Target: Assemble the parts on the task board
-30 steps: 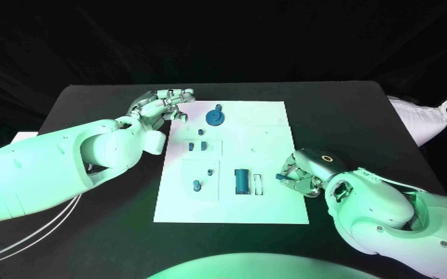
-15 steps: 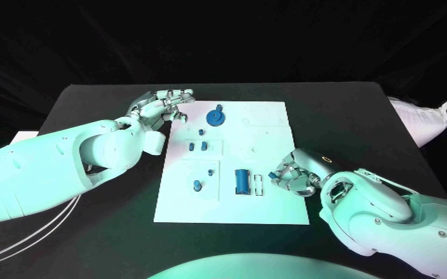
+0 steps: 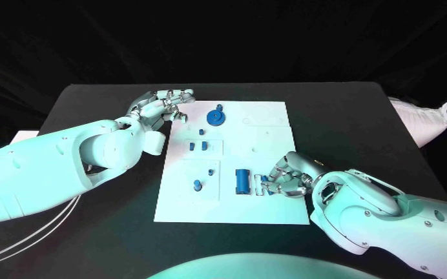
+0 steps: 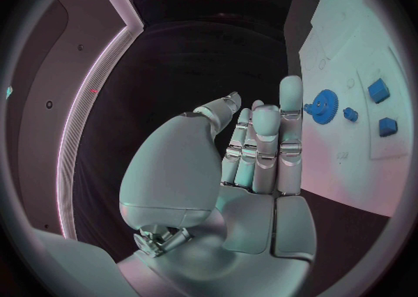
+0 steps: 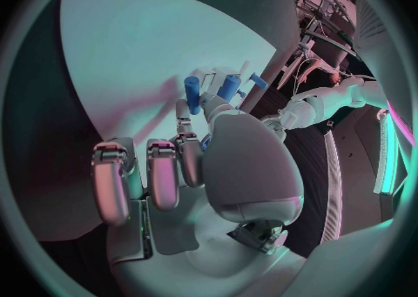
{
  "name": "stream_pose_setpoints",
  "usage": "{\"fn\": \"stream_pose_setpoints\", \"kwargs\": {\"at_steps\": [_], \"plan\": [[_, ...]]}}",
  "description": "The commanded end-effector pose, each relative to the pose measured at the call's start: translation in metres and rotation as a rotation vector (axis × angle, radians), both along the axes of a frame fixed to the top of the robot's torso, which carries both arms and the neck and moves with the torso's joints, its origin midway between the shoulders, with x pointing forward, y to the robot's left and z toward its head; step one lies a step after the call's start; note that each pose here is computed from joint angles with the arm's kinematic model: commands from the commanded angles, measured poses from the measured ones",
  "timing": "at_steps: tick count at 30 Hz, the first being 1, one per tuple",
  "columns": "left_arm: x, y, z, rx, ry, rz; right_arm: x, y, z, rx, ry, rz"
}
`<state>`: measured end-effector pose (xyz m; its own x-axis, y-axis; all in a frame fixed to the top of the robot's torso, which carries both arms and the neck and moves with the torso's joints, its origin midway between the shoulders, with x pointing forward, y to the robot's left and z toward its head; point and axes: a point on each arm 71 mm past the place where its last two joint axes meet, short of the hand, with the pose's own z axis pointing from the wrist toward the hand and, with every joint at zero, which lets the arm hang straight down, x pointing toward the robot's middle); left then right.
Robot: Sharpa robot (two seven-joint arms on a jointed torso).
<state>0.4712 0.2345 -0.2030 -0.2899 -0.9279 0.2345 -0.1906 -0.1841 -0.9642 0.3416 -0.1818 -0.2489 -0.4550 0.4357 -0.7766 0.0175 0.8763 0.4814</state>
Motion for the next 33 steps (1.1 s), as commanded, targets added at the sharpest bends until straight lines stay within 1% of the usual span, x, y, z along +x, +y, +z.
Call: {"fn": "stream_pose_setpoints", "kwargs": {"at_steps": [1, 14, 33], "plan": [[-0.0009, -0.0027, 0.0007, -0.009, -0.007, -0.020, -0.0008, 0.0023, -0.0026, 0.016, 0.041, -0.026], [-0.0009, -0.0028, 0.0006, -0.010, -0.006, -0.022, -0.0004, 0.0084, -0.0023, 0.034, 0.041, -0.022], [-0.0008, -0.0030, 0.0005, -0.011, -0.005, -0.025, 0.0009, 0.0102, -0.0047, 0.019, 0.055, -0.004]]}}
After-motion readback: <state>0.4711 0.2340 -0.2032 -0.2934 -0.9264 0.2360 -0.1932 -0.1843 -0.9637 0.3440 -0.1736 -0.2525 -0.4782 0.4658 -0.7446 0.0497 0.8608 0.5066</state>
